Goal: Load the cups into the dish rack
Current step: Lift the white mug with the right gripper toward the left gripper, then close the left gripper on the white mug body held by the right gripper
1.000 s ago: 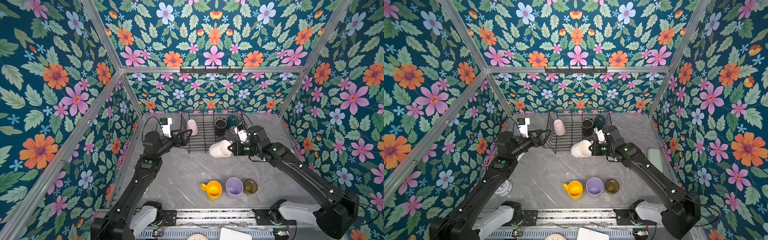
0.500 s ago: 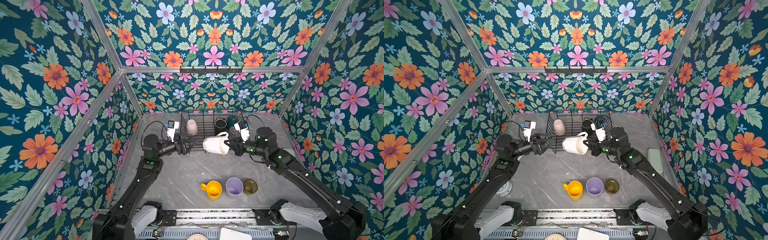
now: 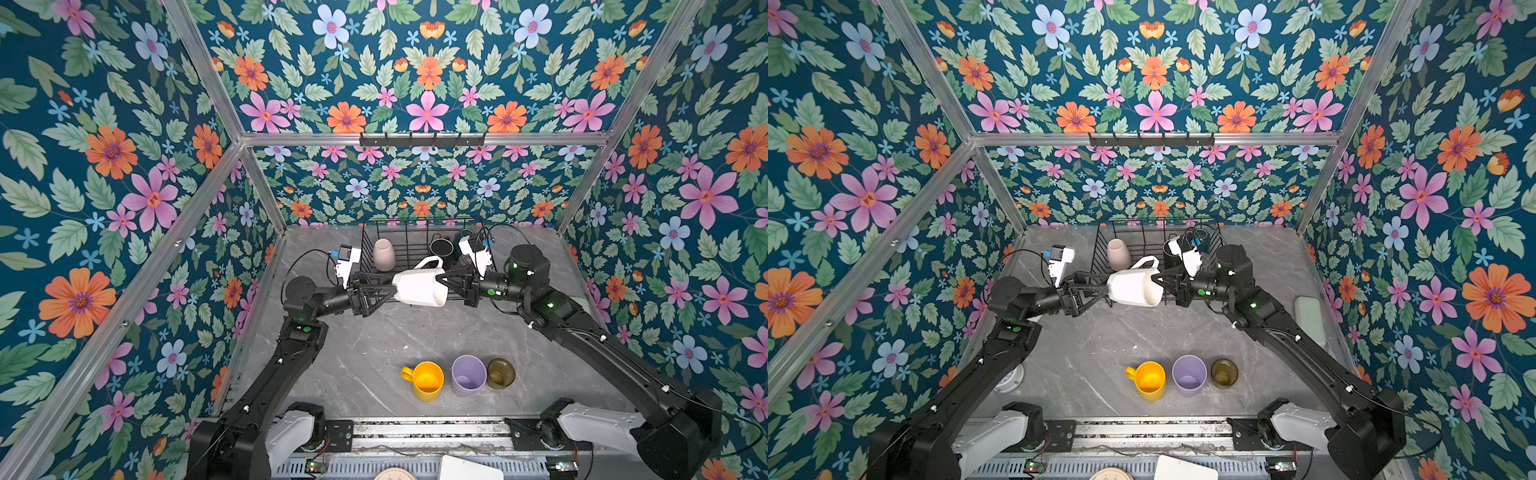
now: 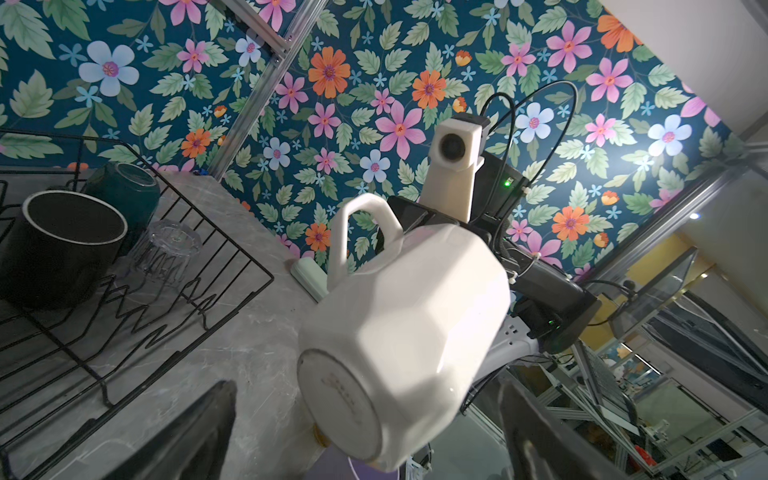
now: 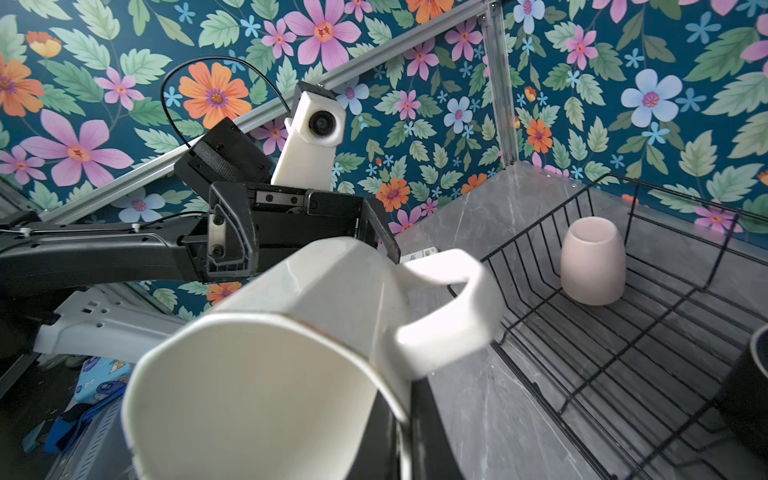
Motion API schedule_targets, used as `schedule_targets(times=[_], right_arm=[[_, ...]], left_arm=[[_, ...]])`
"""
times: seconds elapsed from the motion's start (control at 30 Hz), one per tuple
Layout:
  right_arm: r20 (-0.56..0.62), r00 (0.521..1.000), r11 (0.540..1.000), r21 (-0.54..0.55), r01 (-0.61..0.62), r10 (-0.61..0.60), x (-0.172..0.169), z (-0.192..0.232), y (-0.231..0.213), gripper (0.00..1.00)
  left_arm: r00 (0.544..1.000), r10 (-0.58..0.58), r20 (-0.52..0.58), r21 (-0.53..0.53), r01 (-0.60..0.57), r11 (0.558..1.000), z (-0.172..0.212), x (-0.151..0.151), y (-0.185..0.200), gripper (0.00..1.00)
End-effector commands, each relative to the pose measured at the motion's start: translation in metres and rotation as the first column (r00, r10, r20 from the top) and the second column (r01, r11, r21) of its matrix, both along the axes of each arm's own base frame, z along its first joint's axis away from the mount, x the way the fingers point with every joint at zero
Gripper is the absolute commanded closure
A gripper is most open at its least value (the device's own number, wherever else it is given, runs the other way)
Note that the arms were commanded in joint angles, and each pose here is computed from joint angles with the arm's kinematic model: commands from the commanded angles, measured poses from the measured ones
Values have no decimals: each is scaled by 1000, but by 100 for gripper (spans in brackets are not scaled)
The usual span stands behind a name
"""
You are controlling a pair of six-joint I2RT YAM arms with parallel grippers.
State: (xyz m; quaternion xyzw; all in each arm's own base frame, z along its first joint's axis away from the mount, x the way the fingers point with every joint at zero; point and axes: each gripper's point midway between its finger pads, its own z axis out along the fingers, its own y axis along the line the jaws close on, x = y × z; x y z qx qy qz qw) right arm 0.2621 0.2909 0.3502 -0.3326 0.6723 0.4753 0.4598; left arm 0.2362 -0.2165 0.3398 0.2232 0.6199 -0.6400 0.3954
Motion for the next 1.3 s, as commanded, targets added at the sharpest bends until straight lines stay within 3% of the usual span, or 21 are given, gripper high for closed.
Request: schedule_targets(times=[0.0,0.33,1.27], right_arm=[[115,992,995,76,-63,54,-7,32,7,100],[143,986,993,70,-98,87,-1,35,25,100],[132,974,979,56,-195,186,6,25,68,100]], left_arm=[[995,-66,73,-60,71,996,23,-18,1,0],[983,-153,97,-85,162,983,32,-38,-4,0],[974,-200,110,-75,208,975,33,-55,-7,2]])
